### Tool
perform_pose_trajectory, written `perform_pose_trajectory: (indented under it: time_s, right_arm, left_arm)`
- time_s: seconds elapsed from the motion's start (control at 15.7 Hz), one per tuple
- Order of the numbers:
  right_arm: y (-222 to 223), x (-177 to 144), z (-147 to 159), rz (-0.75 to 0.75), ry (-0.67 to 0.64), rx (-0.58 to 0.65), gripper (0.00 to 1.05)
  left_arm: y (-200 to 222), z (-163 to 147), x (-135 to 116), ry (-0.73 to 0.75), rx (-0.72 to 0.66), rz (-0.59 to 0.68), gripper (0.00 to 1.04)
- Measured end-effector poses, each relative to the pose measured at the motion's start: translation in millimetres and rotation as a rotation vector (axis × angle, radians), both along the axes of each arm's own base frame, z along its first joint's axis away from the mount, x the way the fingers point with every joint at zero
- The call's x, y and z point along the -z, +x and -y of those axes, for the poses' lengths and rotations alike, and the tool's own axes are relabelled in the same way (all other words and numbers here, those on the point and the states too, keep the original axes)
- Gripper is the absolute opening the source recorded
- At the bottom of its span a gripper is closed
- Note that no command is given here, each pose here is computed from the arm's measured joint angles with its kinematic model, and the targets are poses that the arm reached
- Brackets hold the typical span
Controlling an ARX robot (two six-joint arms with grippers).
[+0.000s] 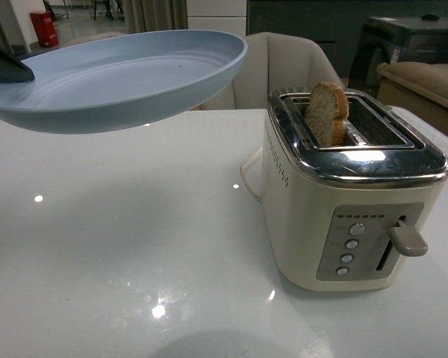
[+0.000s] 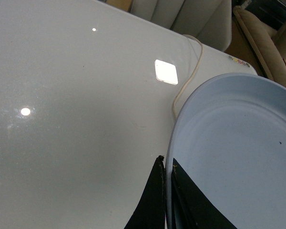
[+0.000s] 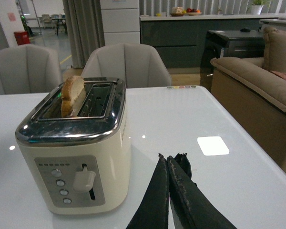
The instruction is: Left arm holds plate, right arm toasts bread
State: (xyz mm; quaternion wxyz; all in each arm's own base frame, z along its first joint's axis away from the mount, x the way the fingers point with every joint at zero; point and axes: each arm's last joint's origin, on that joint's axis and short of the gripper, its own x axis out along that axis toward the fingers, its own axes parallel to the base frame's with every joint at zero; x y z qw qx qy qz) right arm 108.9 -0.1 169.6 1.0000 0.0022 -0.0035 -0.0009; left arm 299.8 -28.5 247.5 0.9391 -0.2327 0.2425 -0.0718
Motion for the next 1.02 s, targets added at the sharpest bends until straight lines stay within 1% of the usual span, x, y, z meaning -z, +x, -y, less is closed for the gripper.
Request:
perform_pose_trajectory:
  time_s: [0.06, 0.19, 0.26, 0.38, 0.7, 0.77, 0.89, 0.96, 1.02]
  right_arm:
    - [0, 0, 0, 0.004, 0.000, 0.000, 0.02]
    - [-9, 6, 0, -0.045, -0.001, -0.002, 0.02]
    - [-12, 1, 0, 0.011, -0.001, -0.002, 0.02]
    - [-12, 3, 0, -0.008, -0.001, -0.002, 0.02]
    - [-12, 3, 0, -0.002, -0.002, -0.002, 0.02]
    - [-12, 3, 0, -0.003, -0.002, -0.002, 0.06]
    - [-12, 3, 0, -0.003, -0.002, -0.002, 0.35]
    - [-12, 3, 0, -0.003, -0.002, -0.002, 0.48]
    - [-12, 3, 0, -0.003, -0.002, -0.002, 0.57]
  left_arm:
    - [0, 0, 0, 0.000, 0.000, 0.000, 0.02]
    - [0, 0, 0, 0.000, 0.000, 0.000, 0.02]
    - [0, 0, 0, 0.000, -0.001, 0.000, 0.02]
    - [0, 0, 0, 0.000, -0.001, 0.001, 0.02]
    - [0, 0, 0, 0.000, -0.001, 0.000, 0.02]
    - [0, 0, 0, 0.000, -0.001, 0.000, 0.02]
    - [0, 0, 0, 0.000, -0.001, 0.000, 0.02]
    - [0, 0, 0, 0.000, -0.001, 0.000, 0.02]
    - [0, 0, 0, 0.000, -0.001, 0.000, 0.02]
